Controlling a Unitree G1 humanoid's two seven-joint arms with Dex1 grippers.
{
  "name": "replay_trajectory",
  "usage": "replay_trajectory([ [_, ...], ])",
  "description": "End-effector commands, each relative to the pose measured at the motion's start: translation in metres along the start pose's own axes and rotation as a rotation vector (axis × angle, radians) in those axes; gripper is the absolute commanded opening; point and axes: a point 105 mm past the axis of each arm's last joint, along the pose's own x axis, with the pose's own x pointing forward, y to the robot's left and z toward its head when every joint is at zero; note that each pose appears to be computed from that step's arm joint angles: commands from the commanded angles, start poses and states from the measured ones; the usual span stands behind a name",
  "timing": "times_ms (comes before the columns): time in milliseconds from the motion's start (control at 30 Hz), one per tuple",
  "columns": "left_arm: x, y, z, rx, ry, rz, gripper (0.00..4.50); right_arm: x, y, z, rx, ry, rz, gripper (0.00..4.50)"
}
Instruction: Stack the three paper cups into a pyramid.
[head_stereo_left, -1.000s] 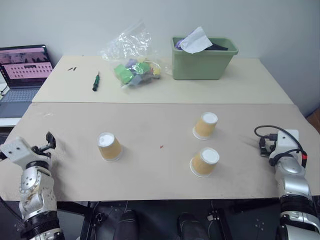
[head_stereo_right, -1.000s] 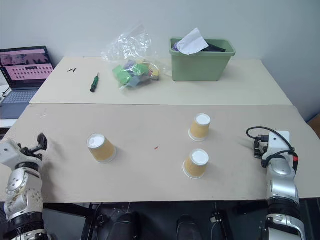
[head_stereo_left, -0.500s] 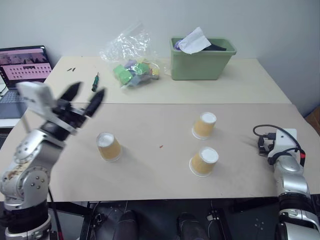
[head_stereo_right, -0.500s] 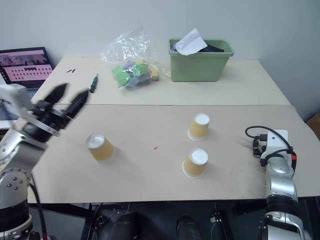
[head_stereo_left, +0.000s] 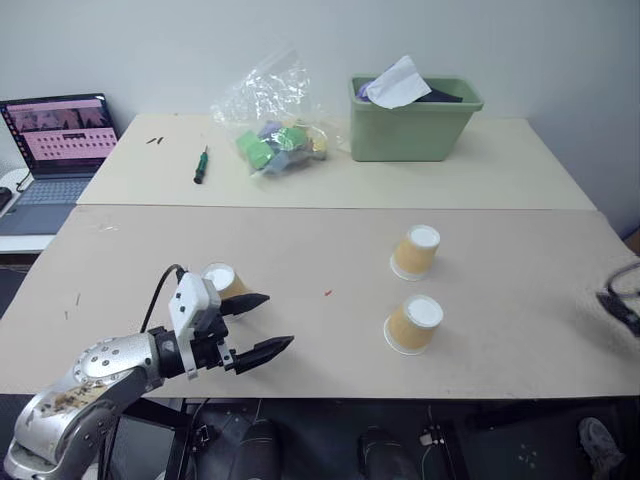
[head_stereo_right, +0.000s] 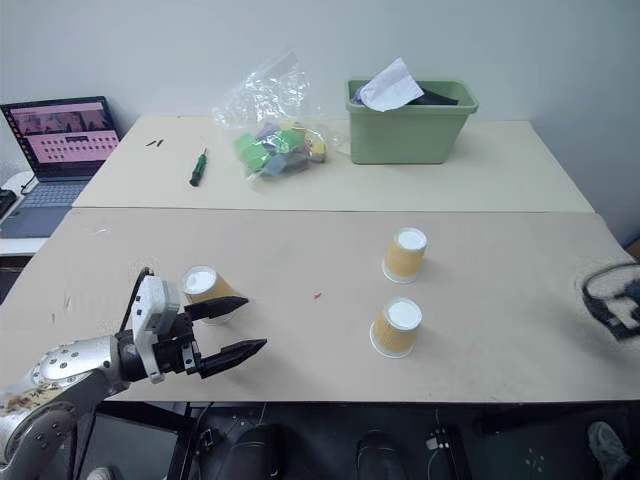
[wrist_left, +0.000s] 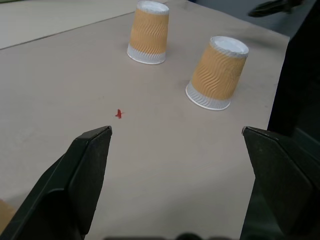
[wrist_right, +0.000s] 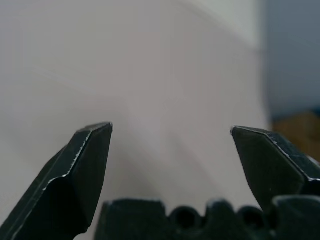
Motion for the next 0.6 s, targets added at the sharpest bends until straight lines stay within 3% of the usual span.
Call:
replay_trajectory([
  [33,0.004,-0.004,0.006,0.043,-0.023,-0.033,4.47,-0.005,0.046,0.043,-0.035,-0.096,0.280,4.50],
  [167,0.005,0.000,0.002,0.041,-0.011,-0.019,4.47,0.003,0.101,0.072,-0.082,-0.149,0.492,4.50],
  [300,0.003,0.005,-0.004,0.043,0.007,0.005,4.47,0.019,0.132,0.092,-0.143,-0.212,0.529,4.50],
  [600,0.001,0.004,-0.005,0.050,0.003,0.017,4.47,0.042,0.146,0.114,-0.170,-0.283,0.517,4.50],
])
